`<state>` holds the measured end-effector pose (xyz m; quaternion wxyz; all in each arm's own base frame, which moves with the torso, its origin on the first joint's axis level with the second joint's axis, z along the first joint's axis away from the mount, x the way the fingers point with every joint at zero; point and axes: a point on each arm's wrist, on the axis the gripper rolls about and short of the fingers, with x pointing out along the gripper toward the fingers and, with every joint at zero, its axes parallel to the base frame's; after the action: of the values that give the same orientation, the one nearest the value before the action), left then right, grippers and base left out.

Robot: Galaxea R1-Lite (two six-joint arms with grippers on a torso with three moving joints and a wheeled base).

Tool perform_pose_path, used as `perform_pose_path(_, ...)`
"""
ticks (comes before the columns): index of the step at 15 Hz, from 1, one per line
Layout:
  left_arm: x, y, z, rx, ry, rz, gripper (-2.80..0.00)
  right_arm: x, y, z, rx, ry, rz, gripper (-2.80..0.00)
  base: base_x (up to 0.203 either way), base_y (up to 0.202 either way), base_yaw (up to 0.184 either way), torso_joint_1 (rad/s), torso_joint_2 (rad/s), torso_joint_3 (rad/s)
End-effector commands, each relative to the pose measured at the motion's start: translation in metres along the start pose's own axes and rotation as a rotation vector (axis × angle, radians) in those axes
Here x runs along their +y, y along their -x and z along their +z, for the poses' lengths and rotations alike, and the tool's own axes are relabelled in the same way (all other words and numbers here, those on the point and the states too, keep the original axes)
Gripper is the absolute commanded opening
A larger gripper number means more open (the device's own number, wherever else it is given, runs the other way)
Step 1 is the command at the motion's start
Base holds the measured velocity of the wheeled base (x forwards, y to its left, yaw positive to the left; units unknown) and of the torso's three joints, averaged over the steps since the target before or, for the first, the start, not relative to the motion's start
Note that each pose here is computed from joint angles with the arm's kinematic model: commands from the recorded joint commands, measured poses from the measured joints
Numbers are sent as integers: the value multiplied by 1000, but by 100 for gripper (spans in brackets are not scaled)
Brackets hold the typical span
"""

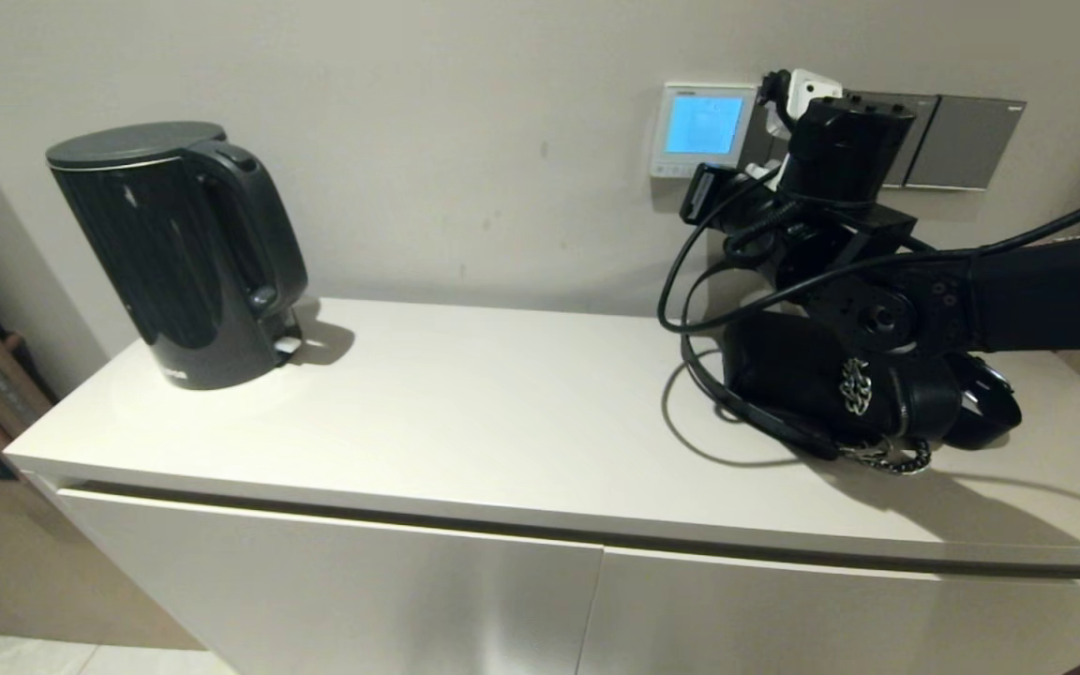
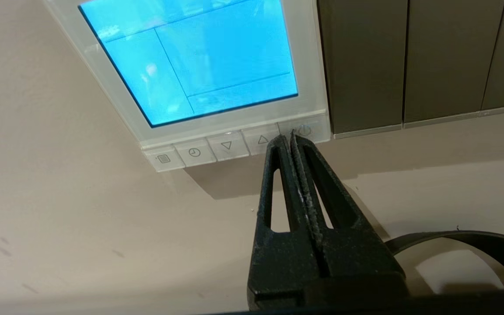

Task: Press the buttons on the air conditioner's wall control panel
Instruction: Turn off the central air conditioner

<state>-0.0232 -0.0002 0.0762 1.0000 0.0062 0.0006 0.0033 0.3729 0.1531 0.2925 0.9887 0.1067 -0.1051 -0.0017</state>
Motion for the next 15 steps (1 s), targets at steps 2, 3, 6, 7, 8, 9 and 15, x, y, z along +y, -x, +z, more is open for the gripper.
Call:
perform_pose_path(2,0,0,0,2,0,1,-280,0,-1,-1,-2,-1,-2,-280,0,0,0,0,0,0)
perform_pose_path(3,0,0,0,2,0,1,-280,0,-1,0,-3,-2,0,-280,0,0,0,0,0,0)
perform_pose_path(6,0,0,0,2,0,2,-280,0,1,2,-7,-4,1,-280,0,0,0,0,0,0)
perform_pose_path(7,0,0,0,2,0,0,-280,1,2,4,-9,-6,3,-280,0,0,0,0,0,0)
perform_pose_path(8,0,0,0,2,0,0,-280,1,5,9,-18,-10,4,-280,0,0,0,0,0,0)
perform_pose_path(9,0,0,0,2,0,1,-280,1,9,15,-28,-16,8,-280,0,0,0,0,0,0)
perform_pose_path(15,0,0,0,2,0,1,-280,5,25,30,-42,-15,31,-280,0,0,0,0,0,0)
